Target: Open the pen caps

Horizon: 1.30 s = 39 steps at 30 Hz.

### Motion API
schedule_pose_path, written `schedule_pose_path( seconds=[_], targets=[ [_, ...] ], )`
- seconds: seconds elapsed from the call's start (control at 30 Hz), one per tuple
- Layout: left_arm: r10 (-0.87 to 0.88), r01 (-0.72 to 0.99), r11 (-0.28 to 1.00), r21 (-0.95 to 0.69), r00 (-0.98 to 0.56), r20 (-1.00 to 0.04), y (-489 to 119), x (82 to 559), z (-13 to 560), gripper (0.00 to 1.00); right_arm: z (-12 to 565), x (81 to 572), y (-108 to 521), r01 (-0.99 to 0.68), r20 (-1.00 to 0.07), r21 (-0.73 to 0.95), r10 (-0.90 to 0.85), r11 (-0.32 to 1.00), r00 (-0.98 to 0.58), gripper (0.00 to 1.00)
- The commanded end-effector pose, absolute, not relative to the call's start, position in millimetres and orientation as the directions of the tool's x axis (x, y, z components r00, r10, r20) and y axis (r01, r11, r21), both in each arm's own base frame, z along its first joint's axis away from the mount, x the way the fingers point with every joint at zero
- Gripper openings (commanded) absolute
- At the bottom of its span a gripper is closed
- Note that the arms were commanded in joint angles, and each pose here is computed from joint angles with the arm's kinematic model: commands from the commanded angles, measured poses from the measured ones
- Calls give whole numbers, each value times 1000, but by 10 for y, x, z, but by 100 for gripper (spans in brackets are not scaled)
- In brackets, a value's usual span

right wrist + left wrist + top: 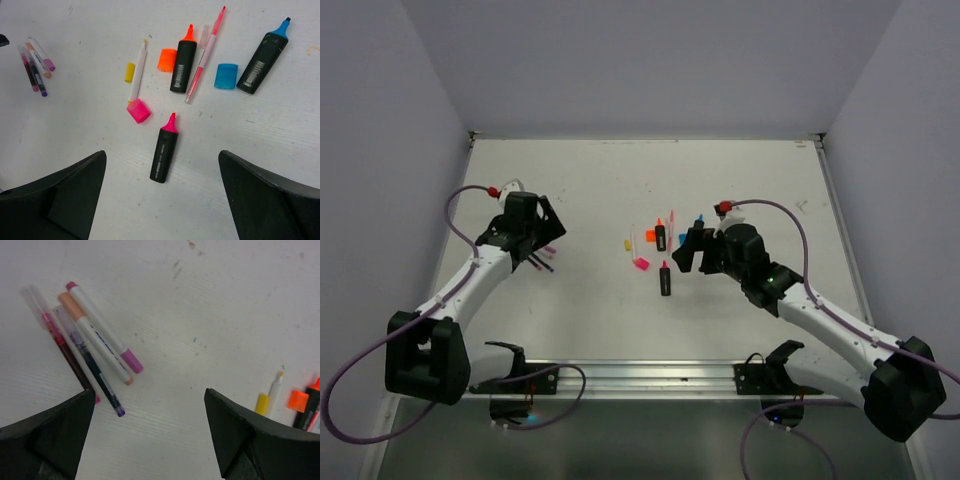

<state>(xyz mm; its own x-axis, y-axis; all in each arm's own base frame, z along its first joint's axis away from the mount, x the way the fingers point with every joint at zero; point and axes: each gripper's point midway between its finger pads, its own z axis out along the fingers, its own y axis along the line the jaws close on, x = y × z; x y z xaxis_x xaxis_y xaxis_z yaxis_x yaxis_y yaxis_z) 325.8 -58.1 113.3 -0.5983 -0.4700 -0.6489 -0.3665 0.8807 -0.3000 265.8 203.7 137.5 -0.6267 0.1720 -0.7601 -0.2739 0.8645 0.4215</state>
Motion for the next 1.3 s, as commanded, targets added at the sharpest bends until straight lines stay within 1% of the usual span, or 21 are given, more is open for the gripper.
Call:
schedule_pose_path(
  seconds=[0.0,0.1,0.13,0.17,0.2,0.23,0.27,0.33,0.43,0.53,0.93,1.13,1.27],
  targets=[
    [-507,-483,841,-242,-549,-665,-213,3329,1017,92,1452,2635,1859,-282,-794,330,103,901,-598,99],
    [-532,-517,821,-244,-536,-656,-105,3467,956,79,1454,2588,1830,-289,-799,328,101,900,-592,98],
    [-535,-522,817,-243,-534,-655,-88,3515,947,74,1445,2577,1823,-288,-799,329,103,899,-593,99],
    [-537,-524,815,-245,-526,-659,-75,3593,980,71,1442,2568,1817,-288,-800,330,104,899,-592,98],
    [-540,-536,813,-229,-543,-643,-56,3627,883,68,1410,2548,1804,-285,-796,329,102,900,-596,98],
    [-543,-543,809,-224,-547,-637,-42,3661,850,64,1416,2537,1801,-287,-798,332,105,899,-594,99],
    [-548,-547,805,-228,-541,-638,-37,3727,867,61,1392,2522,1791,-285,-795,332,105,899,-597,99],
    [-555,-560,801,-212,-562,-613,-16,3775,730,55,1389,2508,1778,-284,-796,332,106,899,-596,99],
    [-560,-572,796,-199,-569,-603,17,3868,662,50,1365,2490,1756,-284,-797,324,99,902,-596,98],
    [-563,-580,792,-191,-573,-596,31,3918,627,49,1344,2475,1728,-282,-797,316,92,906,-597,98],
    [-568,-580,798,-164,-632,-528,-25,3863,302,47,1321,2492,1725,-275,-796,309,89,910,-599,99],
    [-554,-533,822,-201,-666,-499,-151,3941,217,43,1291,2497,1741,-272,-789,314,90,909,-607,99],
    [-521,-474,851,-226,-708,-476,-302,3969,150,33,1299,2503,1767,-275,-788,323,96,905,-608,98]
  ],
)
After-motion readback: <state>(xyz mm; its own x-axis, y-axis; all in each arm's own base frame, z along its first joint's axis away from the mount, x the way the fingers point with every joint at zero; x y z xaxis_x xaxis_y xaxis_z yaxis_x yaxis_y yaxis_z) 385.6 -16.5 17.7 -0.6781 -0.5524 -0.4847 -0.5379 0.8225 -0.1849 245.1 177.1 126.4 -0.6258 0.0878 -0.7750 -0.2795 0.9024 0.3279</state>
